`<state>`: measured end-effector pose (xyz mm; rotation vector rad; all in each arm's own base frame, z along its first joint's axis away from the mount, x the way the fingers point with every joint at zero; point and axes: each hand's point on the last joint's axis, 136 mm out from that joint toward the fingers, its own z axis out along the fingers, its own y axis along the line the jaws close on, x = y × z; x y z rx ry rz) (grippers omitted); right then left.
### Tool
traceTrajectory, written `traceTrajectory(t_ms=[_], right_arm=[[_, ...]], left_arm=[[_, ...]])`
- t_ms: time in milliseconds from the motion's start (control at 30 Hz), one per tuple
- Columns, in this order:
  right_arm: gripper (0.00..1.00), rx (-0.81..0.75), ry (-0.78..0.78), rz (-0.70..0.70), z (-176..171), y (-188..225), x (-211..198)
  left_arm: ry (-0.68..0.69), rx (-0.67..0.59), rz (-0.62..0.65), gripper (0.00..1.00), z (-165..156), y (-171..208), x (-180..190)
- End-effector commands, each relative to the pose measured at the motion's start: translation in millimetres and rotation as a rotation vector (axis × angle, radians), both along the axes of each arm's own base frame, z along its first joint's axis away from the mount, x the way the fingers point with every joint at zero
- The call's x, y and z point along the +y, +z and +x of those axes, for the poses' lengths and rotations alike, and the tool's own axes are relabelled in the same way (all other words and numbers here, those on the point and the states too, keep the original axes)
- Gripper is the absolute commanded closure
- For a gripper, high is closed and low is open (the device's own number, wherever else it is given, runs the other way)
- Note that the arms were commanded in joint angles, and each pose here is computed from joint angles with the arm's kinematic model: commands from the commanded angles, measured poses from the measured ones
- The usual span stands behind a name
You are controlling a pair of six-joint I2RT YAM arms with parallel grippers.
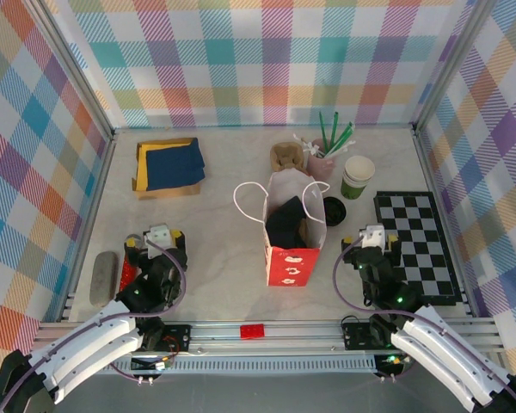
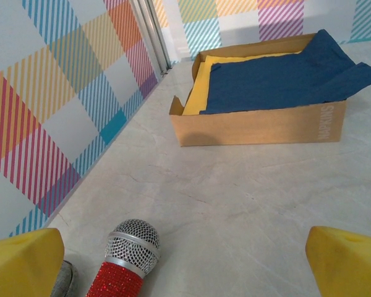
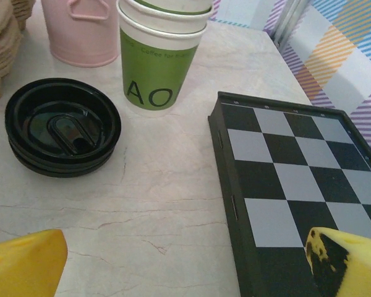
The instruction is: Pack the takeout coffee
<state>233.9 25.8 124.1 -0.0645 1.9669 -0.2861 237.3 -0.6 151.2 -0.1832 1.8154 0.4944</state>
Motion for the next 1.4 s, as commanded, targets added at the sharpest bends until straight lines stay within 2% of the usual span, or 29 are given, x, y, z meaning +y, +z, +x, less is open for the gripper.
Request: traceTrajectory(t_ms=[0,433,1367], right_arm=[[0.01,-0.077,-0.041,0.051,7,14,-4],[0.01,-0.062,-0.069,0.083,28,7,-11],[0.01,-0.172,-0.066,0.116,50,14,-18]], left_arm=[[0.008,-0.032,-0.038,0.00,5,2,2],[0.011,-0.044,-0.065,0.00,13,0,3],[0.045,-0.143,-0.110,0.00,17,4,14]])
